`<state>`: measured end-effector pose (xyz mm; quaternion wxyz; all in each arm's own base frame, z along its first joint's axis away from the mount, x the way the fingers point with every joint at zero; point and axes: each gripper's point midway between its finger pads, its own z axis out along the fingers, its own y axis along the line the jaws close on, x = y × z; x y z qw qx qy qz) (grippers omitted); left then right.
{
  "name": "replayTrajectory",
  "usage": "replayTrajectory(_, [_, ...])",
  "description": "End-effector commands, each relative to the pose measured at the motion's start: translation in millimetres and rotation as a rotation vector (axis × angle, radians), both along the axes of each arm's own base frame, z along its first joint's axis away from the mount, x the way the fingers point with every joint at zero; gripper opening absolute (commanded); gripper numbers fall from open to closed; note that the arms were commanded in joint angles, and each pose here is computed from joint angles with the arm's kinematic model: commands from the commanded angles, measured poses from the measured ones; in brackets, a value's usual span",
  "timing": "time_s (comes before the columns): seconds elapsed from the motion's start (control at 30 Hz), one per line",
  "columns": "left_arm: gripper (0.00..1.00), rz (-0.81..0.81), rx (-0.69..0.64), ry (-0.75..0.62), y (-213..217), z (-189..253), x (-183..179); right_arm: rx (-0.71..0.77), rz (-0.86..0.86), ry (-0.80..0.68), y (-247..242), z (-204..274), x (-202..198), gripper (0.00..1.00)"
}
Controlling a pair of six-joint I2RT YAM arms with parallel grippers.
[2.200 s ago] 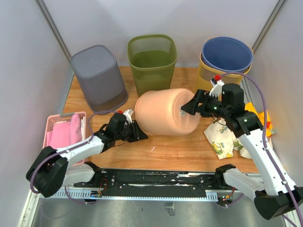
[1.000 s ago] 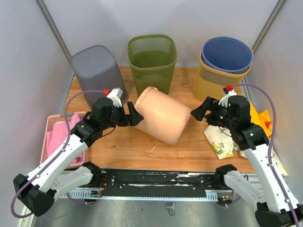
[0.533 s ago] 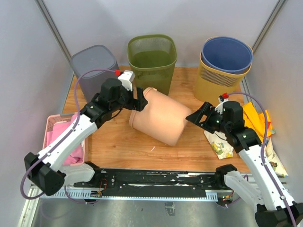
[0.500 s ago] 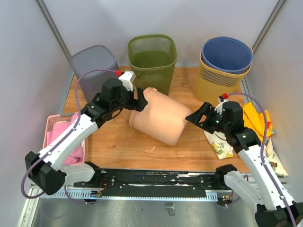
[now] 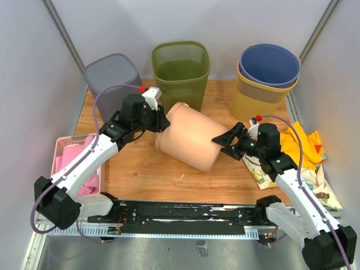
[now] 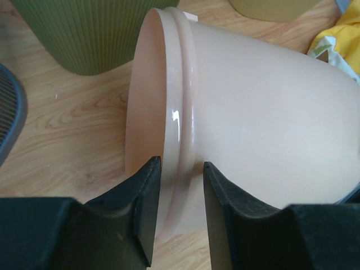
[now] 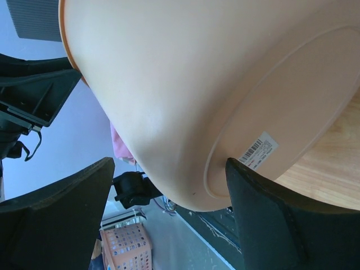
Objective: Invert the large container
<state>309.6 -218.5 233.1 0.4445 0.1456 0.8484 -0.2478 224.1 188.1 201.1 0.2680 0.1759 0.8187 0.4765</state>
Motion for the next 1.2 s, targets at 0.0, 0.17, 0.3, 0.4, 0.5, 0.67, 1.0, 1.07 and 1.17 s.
replayTrajectory(0.0, [0.35, -0.038, -0.024, 0.030, -6.2, -11.1, -1.9, 0.082, 0.064, -0.083, 10.9, 33.1, 4.0, 0.81])
replayTrajectory(0.17, [0.29, -0.072, -0.057, 0.071, -15.7, -24.7, -4.8, 0.101, 0.100, -0.143, 14.4, 50.3, -0.1, 0.80])
replayTrajectory(0.3, [0.22, -0.098, -0.097, 0.110, -24.0, -34.7, -9.3, 0.114, 0.130, -0.214, 16.0, 75.4, -5.7, 0.80])
replayTrajectory(0.4, [0.20, -0.117, -0.133, 0.133, -30.7, -40.1, -12.6, 0.112, 0.148, -0.256, 16.7, 89.8, -9.2, 0.80])
replayTrajectory(0.5, [0.19, -0.130, -0.156, 0.162, -35.2, -47.0, -15.3, 0.119, 0.168, -0.279, 18.9, 100.6, -11.7, 0.80])
replayTrajectory(0.67, [0.19, -0.139, -0.178, 0.192, -39.6, -56.8, -17.7, 0.131, 0.189, -0.320, 22.4, 118.1, -15.6, 0.79])
replayTrajectory(1.0, [0.18, -0.173, -0.265, 0.264, -52.1, -70.1, -29.3, 0.104, 0.217, -0.414, 28.6, 152.6, -15.6, 0.79])
replayTrajectory(1.07, [0.18, -0.169, -0.285, 0.269, -53.5, -71.0, -32.1, 0.095, 0.222, -0.426, 32.3, 154.8, -12.5, 0.79])
replayTrajectory(1.17, [0.20, -0.168, -0.299, 0.288, -58.2, -78.7, -39.3, 0.060, 0.237, -0.439, 40.5, 152.2, -6.3, 0.79])
